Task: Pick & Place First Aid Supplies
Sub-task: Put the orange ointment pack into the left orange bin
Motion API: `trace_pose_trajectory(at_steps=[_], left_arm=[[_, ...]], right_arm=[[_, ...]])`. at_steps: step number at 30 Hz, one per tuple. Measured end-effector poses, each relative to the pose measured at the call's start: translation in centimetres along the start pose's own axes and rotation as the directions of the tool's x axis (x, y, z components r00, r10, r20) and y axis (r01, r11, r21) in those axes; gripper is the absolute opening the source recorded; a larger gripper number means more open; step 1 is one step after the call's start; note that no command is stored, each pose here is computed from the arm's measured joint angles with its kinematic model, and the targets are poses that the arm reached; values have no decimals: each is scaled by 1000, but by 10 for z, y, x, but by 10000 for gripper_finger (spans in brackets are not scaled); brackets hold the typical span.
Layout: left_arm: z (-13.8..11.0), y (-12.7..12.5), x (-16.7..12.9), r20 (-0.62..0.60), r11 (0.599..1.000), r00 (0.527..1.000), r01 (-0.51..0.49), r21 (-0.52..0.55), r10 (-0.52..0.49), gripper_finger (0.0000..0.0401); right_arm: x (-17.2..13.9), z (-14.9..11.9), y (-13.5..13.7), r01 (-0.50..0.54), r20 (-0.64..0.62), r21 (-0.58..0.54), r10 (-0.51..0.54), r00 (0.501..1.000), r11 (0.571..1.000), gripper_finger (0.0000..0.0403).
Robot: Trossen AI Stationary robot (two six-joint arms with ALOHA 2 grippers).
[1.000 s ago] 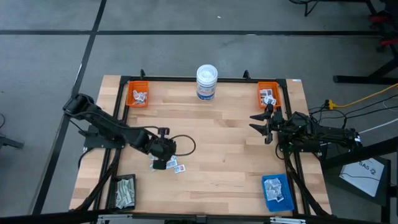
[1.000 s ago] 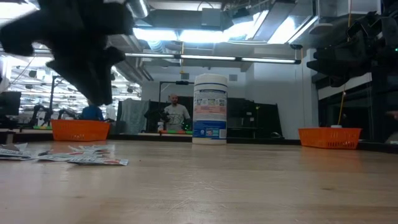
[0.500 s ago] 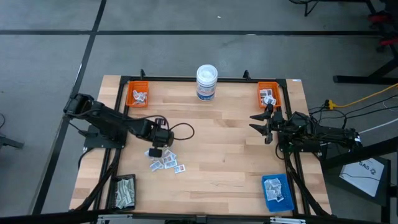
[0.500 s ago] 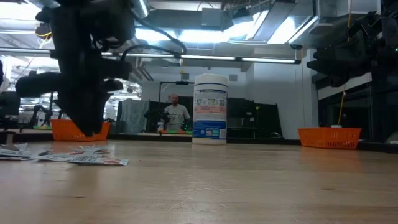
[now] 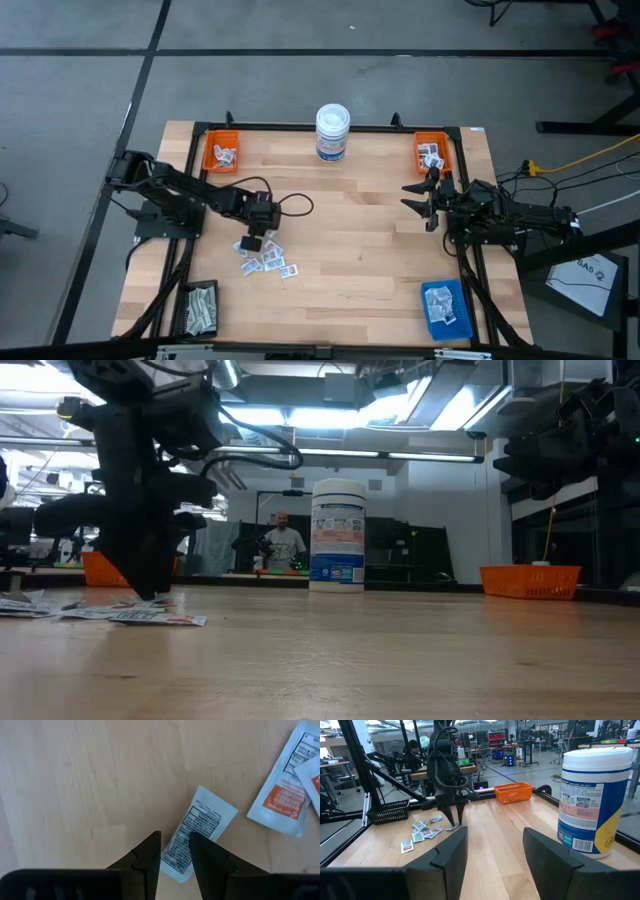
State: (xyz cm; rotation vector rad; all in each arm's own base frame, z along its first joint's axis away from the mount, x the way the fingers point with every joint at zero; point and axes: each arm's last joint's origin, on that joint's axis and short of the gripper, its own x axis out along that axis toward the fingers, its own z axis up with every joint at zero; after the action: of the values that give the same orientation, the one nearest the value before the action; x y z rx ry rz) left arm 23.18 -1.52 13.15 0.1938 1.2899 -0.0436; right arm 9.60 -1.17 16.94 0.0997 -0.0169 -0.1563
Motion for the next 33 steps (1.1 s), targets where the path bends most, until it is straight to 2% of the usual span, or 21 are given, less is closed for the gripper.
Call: trace_pose_trajectory(at_steps=[6, 13, 21, 27, 33], left_arm=[[-1, 3, 2, -2, 999, 999, 45, -21, -45, 92], [0, 1, 2, 4, 995, 996, 86, -43, -86, 11], [5, 2, -10, 55, 993, 994, 98, -67, -95, 2], [15, 7, -32, 161, 995, 987, 7, -95, 8, 1], [23, 16, -59, 258, 982, 956, -104, -156, 143, 1]], right_arm=[[0, 0, 0, 0, 0, 0, 0, 1000, 1000, 191], [0, 0, 0, 0, 0, 0, 0, 1000, 1000, 191], [0, 0, 0, 0, 0, 0, 0, 1000, 1000, 191], [0, 0, 0, 0, 0, 0, 0, 1000, 1000, 191], [0, 0, 0, 0, 0, 0, 0, 1000, 1000, 191]])
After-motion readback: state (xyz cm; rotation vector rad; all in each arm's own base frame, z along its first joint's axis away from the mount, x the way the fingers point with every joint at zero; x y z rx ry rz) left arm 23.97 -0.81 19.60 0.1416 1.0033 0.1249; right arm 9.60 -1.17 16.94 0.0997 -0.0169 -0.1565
